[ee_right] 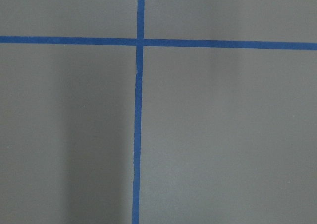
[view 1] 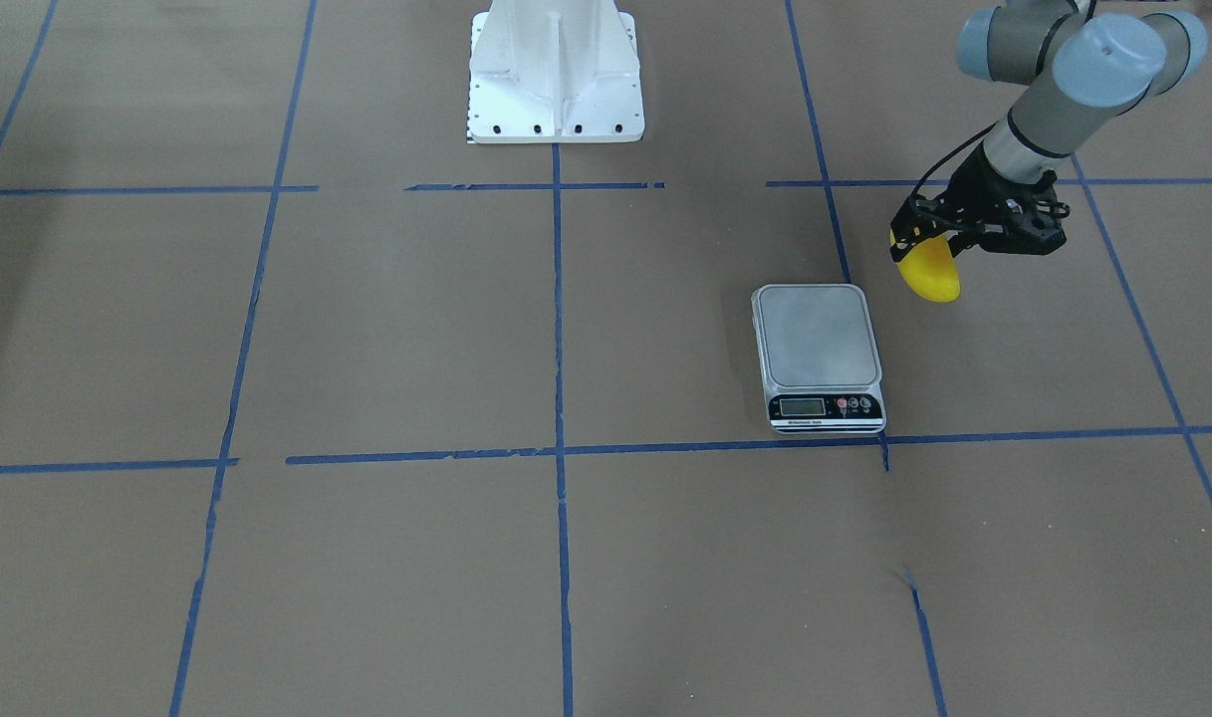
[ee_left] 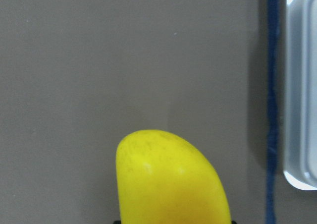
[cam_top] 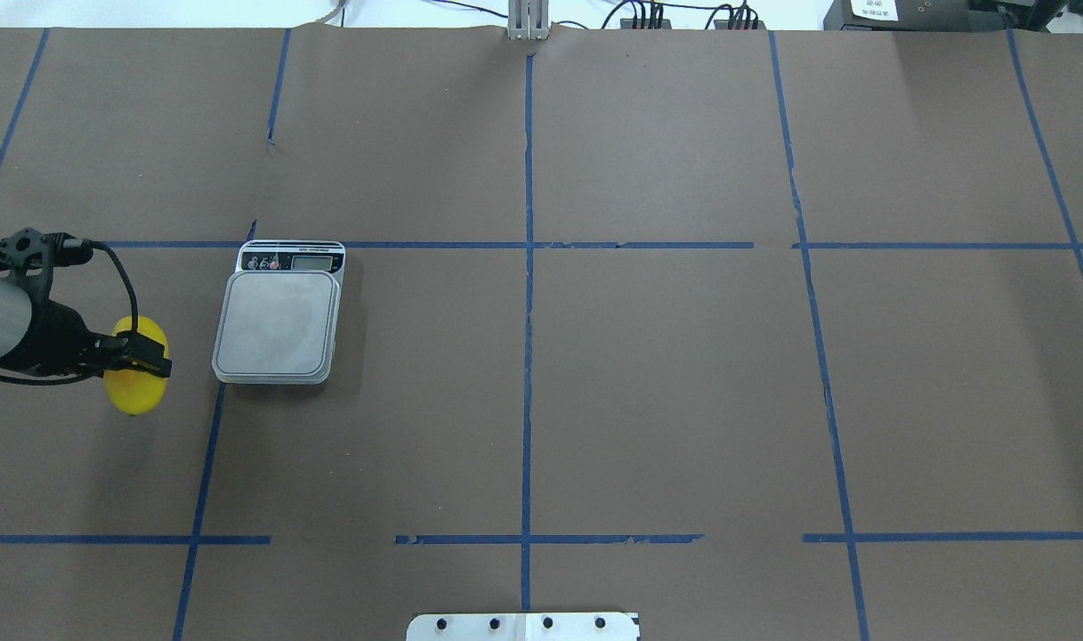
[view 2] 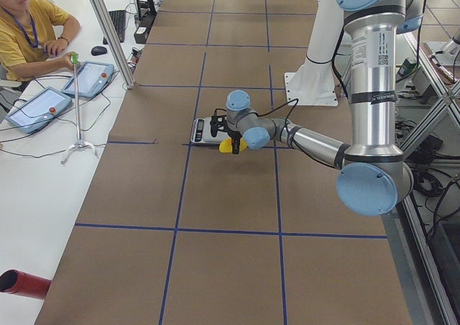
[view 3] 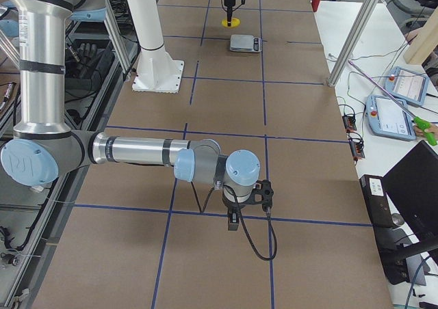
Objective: Weigh mango
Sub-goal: 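Carry the mango with the left gripper onto the scale's white pan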
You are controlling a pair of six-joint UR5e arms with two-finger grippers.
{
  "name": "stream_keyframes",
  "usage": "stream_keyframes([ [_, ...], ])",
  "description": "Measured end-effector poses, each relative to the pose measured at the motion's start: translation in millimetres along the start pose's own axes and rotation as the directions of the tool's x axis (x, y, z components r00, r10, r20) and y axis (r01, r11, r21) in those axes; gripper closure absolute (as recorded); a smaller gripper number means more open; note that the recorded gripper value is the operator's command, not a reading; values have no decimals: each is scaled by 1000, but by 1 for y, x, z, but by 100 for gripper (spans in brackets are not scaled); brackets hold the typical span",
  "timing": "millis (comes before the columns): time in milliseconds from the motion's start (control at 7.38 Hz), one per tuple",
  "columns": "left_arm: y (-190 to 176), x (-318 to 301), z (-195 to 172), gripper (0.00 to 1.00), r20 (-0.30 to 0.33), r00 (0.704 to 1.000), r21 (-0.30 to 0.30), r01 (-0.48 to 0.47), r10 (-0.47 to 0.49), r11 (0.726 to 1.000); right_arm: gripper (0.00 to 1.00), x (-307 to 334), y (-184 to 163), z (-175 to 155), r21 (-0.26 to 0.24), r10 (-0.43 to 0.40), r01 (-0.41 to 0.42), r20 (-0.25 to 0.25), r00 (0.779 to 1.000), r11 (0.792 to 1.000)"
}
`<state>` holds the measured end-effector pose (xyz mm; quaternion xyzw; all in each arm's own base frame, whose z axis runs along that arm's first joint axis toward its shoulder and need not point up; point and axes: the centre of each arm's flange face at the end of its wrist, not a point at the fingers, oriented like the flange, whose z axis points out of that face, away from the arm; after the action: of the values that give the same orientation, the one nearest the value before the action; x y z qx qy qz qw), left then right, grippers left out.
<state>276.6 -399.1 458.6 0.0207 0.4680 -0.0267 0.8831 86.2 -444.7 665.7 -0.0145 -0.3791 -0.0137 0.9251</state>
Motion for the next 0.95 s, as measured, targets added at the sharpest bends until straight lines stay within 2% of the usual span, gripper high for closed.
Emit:
stream_keyframes([
  [136,-16,25,-6,100,-41,999,16,24,-23,1000,0,0,0,0,0,0,0,0,1000,1000],
  [407,-58,78,8,100,-90,992,32,89,-86,996,0,0,0,0,0,0,0,0,1000,1000],
  [814,-86,98,35,100,-81,990,27,122,-119,992,0,0,0,0,0,0,0,0,1000,1000],
  [949,-89,100,41,94,-76,990,23,124,-122,992,0,0,0,0,0,0,0,0,1000,1000],
])
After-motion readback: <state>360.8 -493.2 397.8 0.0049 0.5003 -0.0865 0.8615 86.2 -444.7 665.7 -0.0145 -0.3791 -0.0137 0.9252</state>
